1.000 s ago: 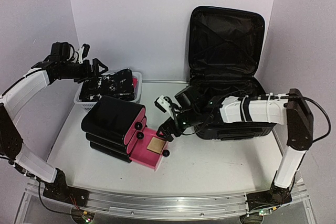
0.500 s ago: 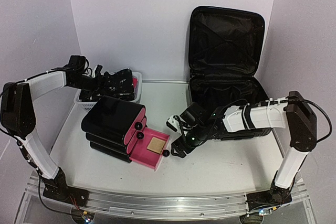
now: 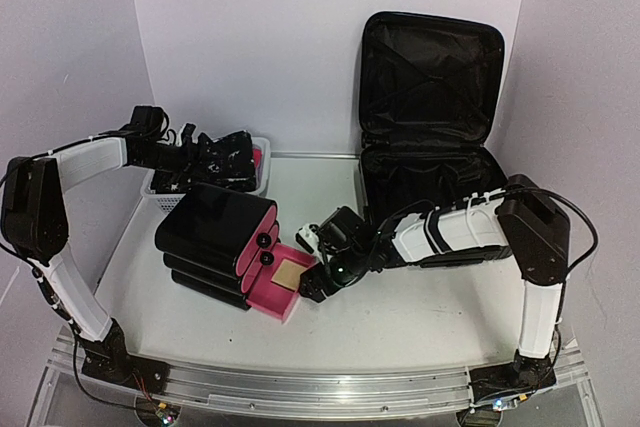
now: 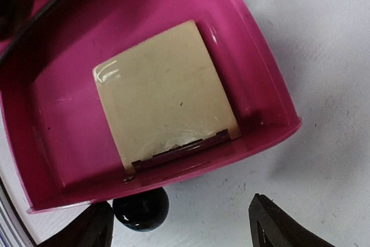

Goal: Open, take out, and arrange the luggage

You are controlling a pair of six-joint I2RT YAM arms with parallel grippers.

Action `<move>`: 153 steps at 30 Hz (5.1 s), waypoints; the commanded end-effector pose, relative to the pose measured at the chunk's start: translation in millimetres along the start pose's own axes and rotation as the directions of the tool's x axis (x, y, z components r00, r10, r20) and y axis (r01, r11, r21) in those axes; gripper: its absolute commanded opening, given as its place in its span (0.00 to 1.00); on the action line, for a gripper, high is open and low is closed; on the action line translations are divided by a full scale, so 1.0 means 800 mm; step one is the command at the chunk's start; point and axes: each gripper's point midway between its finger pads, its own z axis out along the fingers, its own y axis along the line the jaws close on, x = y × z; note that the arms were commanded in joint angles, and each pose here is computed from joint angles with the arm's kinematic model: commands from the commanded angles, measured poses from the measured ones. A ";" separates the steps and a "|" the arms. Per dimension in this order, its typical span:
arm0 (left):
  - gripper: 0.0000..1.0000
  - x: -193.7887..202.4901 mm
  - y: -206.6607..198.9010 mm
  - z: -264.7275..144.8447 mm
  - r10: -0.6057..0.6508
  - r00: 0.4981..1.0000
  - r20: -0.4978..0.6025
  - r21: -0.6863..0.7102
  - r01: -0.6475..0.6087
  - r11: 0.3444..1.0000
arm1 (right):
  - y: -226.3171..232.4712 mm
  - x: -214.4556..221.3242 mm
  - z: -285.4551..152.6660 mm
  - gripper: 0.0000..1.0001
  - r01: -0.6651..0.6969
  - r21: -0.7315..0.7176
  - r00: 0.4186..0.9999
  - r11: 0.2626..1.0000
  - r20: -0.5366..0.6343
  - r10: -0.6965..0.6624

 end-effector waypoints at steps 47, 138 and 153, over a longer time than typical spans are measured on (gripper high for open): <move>0.96 -0.050 -0.058 -0.140 0.436 0.838 0.327 -0.341 -0.326 0.882 | 0.032 -0.127 0.023 0.98 0.647 -0.120 0.721 0.753 0.418 -0.553; 0.98 -0.032 -0.152 -0.247 0.616 0.587 0.525 -0.383 -0.484 0.787 | 0.116 -0.188 0.118 0.98 -0.350 -0.103 0.910 0.931 0.200 0.364; 0.98 -0.030 -0.156 -0.251 0.608 0.586 0.536 -0.374 -0.481 0.793 | 0.114 -0.172 0.169 0.98 -0.319 0.002 0.918 0.948 0.247 0.309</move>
